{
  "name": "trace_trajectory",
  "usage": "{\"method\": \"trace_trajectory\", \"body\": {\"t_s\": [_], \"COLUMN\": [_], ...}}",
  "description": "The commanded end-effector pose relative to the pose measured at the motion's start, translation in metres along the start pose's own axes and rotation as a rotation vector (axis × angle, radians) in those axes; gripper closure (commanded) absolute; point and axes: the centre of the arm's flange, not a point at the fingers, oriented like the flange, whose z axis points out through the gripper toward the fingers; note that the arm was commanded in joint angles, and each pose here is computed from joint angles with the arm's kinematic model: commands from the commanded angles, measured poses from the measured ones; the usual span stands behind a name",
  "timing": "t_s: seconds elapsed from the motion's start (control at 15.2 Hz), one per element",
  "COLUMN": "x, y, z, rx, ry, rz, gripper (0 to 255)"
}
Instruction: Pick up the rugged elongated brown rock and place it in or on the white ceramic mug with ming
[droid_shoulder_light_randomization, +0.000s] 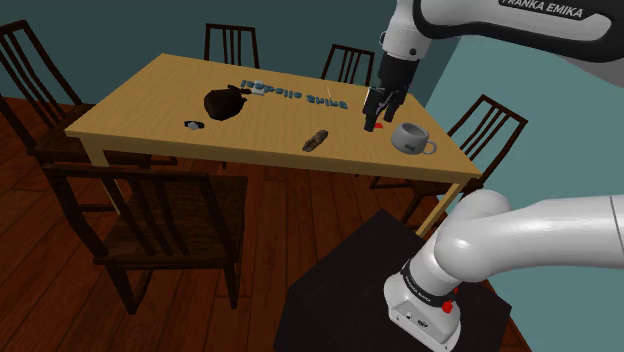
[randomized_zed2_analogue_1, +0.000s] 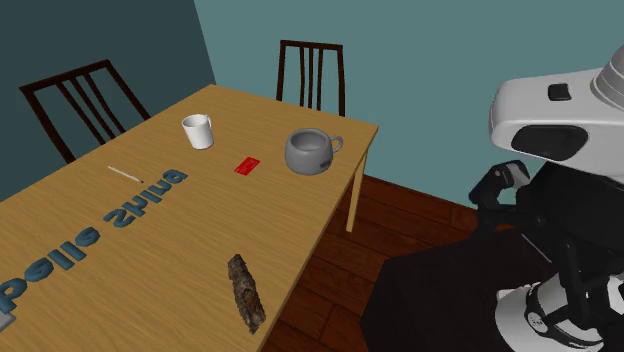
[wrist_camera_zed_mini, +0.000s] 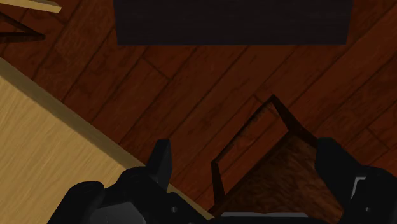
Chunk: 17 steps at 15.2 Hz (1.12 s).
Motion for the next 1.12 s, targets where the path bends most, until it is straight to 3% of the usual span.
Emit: {"method": "trace_trajectory", "body": {"t_s": [0.0, 0.53, 1.06], "x": [0.000, 0.091, 0.178], "y": [0.000, -0.001, 0.025], "z": [0.000, 0.053, 0.106], "rx": [0.000, -0.015, -0.031], "ry": [0.000, 0.004, 0.008], "rz": [0.000, 0.282, 0.564], "gripper": [0, 0, 0]}}
